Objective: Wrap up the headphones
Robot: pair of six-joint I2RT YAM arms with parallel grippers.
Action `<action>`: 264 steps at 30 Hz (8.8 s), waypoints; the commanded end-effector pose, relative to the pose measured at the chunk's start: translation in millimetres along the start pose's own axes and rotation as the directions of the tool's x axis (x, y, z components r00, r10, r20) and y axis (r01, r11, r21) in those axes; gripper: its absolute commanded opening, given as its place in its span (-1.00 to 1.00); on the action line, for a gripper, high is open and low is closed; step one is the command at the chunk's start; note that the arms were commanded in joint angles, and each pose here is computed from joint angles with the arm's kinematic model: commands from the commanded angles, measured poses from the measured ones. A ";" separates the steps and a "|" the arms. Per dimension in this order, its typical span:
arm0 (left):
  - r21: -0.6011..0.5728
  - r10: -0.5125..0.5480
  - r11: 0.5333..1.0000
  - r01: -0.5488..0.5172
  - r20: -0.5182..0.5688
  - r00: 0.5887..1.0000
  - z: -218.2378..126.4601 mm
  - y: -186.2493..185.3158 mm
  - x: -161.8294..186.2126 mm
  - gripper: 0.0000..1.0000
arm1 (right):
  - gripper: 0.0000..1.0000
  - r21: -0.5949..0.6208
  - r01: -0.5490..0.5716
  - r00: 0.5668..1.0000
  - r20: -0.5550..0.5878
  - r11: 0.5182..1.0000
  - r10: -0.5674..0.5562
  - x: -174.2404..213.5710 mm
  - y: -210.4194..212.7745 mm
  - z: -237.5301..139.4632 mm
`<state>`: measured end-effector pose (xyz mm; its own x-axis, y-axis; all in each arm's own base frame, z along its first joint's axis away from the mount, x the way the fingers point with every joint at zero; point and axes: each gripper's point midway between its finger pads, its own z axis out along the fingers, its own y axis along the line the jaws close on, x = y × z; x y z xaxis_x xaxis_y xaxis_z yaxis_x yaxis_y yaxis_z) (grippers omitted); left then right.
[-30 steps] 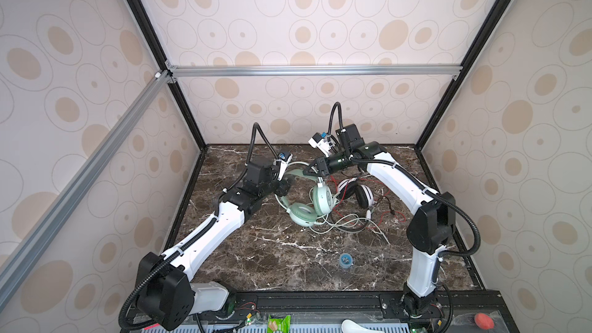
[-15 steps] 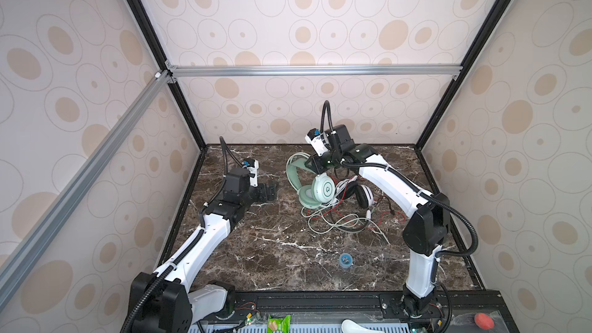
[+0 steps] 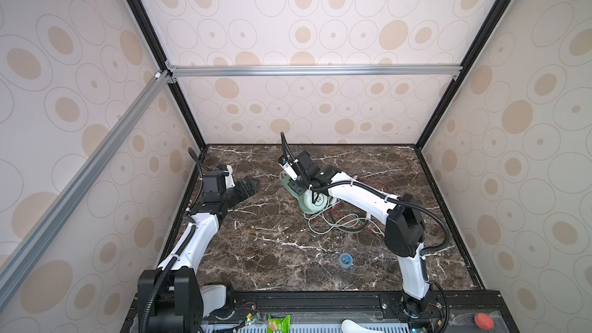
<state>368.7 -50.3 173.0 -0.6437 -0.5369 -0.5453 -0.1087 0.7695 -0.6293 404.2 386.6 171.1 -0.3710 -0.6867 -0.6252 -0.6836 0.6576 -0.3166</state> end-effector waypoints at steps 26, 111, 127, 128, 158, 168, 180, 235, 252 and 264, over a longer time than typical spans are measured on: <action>-0.123 -0.057 0.991 0.058 0.017 0.998 7.8 41.5 -4.3 0.96 | 0.36 -0.198 0.157 0.980 -0.091 0.968 -0.178 58.2 138.8 -7.8; -0.462 0.167 0.795 -0.394 -0.457 0.874 58.4 98.8 128.4 0.12 | 1.00 -0.086 -0.432 0.899 0.033 0.898 0.436 45.0 -42.5 -120.5; -0.505 0.207 0.735 -0.452 -0.468 0.859 59.2 109.0 125.8 -0.63 | 1.00 -0.072 -0.423 0.903 0.053 0.903 0.427 42.3 -48.6 -122.7; -0.504 0.212 0.736 -0.453 -0.463 0.860 59.6 107.8 124.1 -0.68 | 1.00 -0.073 -0.423 0.903 0.052 0.903 0.427 42.4 -48.4 -122.9; -0.472 0.507 0.717 -0.513 -0.153 0.849 1.2 -15.7 -22.0 -1.00 | 0.98 -0.377 -0.269 0.882 0.274 0.886 0.384 -9.3 -38.9 -166.7; -0.441 0.579 0.709 -0.550 -0.082 0.811 -24.5 -51.2 -50.6 -1.00 | 0.98 -0.419 -0.252 0.875 0.287 0.872 0.391 -23.9 -36.7 -170.8; -0.478 0.648 0.653 -0.588 -0.050 0.760 -46.1 -68.6 -76.7 -1.00 | 0.97 -0.482 -0.196 0.882 0.295 0.854 0.368 -25.9 -26.7 -181.9; -0.479 0.678 0.679 -0.556 0.121 0.725 -90.2 -108.9 -113.6 -1.00 | 0.90 -0.716 -0.161 0.904 0.169 0.679 0.393 2.1 -1.7 -146.8; -0.467 0.661 0.699 -0.541 0.134 0.738 -96.3 -107.5 -110.0 -1.00 | -0.13 -0.698 -0.219 0.902 0.122 0.682 0.414 18.9 -3.5 -122.3; -0.477 0.684 0.666 -0.574 0.085 0.724 -89.6 -95.2 -100.6 -1.00 | -0.83 -0.465 -0.103 0.966 0.165 0.879 0.201 17.9 -32.6 -147.8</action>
<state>378.7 -39.2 315.0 -0.5467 0.1335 -0.8266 -0.0525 0.9798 0.1929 332.3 317.2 249.8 -0.4973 -0.4065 -0.7665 -0.8249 0.4953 0.2725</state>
